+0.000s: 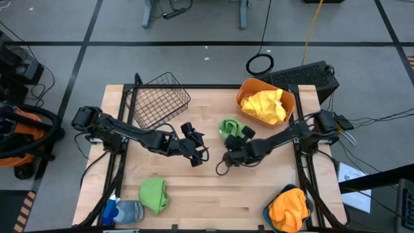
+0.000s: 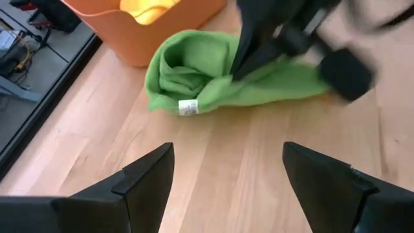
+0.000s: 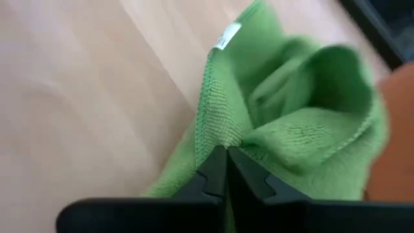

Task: Sort microfiber towel by color & place in baskets
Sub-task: Put the top green microfiber cloth into the black wire basket, then put the green microfiber cloth into the black wire basket

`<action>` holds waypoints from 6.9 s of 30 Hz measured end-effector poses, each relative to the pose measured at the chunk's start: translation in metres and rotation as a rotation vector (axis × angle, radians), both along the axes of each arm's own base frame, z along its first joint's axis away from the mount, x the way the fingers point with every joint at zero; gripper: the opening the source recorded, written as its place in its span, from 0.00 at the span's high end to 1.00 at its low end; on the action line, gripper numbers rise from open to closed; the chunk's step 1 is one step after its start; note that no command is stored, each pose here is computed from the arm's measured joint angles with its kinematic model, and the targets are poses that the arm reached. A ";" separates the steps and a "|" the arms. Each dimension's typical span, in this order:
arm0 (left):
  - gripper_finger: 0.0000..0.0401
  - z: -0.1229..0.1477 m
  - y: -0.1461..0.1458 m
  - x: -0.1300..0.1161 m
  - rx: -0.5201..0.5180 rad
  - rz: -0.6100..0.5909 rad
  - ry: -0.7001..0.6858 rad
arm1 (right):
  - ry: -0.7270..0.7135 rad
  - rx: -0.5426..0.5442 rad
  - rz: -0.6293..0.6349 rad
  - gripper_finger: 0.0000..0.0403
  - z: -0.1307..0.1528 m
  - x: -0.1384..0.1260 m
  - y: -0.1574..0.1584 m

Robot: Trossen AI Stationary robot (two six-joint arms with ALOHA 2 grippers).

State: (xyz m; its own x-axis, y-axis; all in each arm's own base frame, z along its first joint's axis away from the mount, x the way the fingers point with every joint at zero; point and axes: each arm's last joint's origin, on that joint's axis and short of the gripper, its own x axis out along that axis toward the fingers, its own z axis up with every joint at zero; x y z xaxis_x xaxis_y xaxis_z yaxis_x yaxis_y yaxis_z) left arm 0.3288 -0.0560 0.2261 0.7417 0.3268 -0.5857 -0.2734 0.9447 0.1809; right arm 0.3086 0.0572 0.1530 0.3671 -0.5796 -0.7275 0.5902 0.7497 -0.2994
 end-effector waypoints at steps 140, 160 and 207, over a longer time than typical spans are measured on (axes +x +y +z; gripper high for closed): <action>0.29 0.025 -0.029 -0.152 -0.598 -0.350 0.234 | -0.405 -0.263 0.371 0.45 0.102 0.022 -0.012; 0.13 -0.026 -0.061 -0.134 -0.650 -0.240 0.537 | -0.405 -0.233 0.414 0.45 0.101 0.022 -0.011; 0.94 -0.092 -0.093 -0.105 -0.426 -0.532 0.643 | -0.397 -0.242 0.421 0.45 0.101 0.022 -0.011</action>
